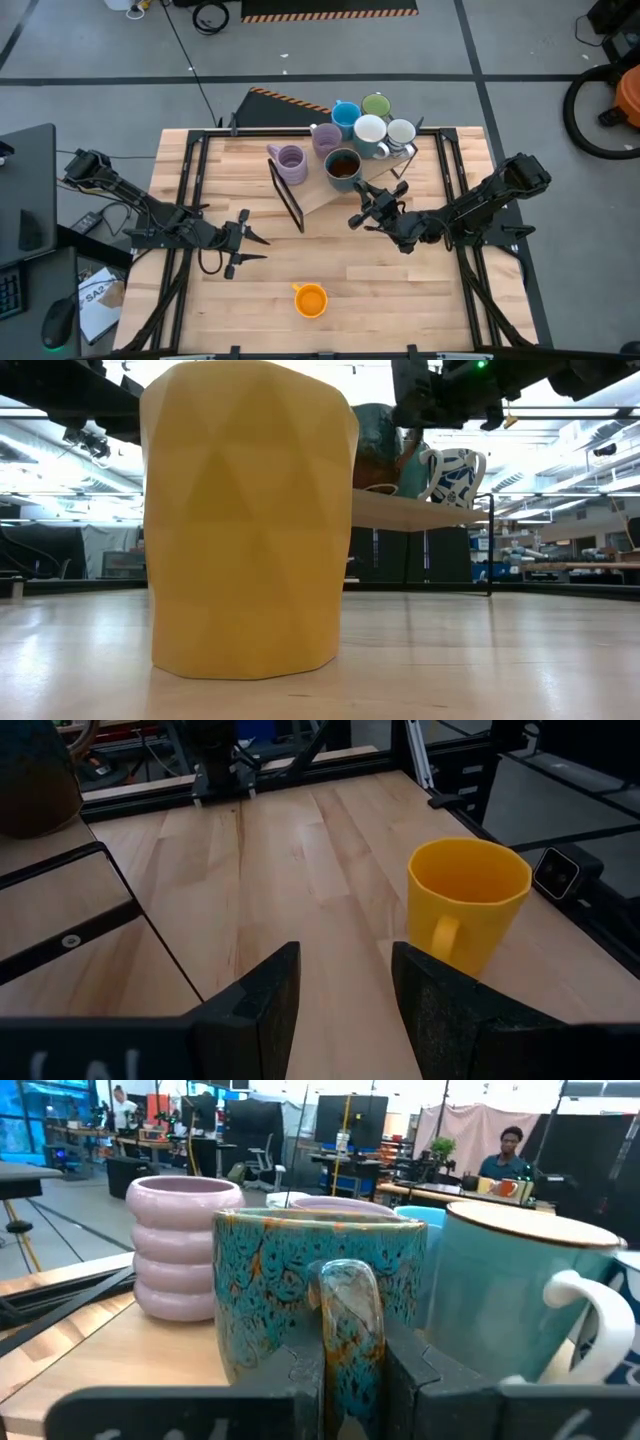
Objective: Place coffee mugs
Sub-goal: Put the dark green mug on the shelf
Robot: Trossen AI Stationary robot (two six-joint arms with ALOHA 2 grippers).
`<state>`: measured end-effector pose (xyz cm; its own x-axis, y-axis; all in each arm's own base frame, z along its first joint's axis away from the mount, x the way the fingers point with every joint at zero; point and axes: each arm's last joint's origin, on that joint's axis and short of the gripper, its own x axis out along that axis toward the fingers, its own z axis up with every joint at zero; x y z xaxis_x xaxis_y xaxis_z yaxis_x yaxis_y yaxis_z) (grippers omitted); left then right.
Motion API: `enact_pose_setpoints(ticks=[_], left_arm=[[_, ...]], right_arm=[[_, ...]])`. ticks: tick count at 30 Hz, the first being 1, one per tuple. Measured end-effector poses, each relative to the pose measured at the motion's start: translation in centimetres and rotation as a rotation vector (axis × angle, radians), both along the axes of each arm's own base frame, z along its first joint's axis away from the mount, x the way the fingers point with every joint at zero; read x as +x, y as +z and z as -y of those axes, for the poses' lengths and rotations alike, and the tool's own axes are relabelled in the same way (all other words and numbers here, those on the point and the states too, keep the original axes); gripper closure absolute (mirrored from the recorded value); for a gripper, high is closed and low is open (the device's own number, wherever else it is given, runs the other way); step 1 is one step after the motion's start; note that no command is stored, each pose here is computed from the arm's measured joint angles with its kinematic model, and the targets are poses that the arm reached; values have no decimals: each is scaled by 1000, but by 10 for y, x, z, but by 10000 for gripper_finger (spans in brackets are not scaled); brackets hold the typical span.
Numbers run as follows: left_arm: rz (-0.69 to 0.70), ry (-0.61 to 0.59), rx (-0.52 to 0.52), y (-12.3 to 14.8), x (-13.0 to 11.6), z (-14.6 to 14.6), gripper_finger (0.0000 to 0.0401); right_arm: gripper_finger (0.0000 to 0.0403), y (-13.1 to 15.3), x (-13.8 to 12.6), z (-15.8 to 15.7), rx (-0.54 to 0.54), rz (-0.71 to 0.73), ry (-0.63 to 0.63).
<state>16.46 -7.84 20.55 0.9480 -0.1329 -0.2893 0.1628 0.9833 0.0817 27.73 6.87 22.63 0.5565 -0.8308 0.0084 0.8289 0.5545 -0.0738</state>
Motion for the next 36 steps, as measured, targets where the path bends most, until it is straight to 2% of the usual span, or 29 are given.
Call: enact_pose_setpoints(ticks=[9,22,36], left_arm=[[-2,4,-13,0,0,0,235],[-3,4,-12,0,0,0,235],[-3,3,-11,0,0,0,235]], right_arm=[[337,-6,0,0,19,-4,1],[262,-6,0,0,19,-6,6],[259,-6,1,1,15,-9,2]])
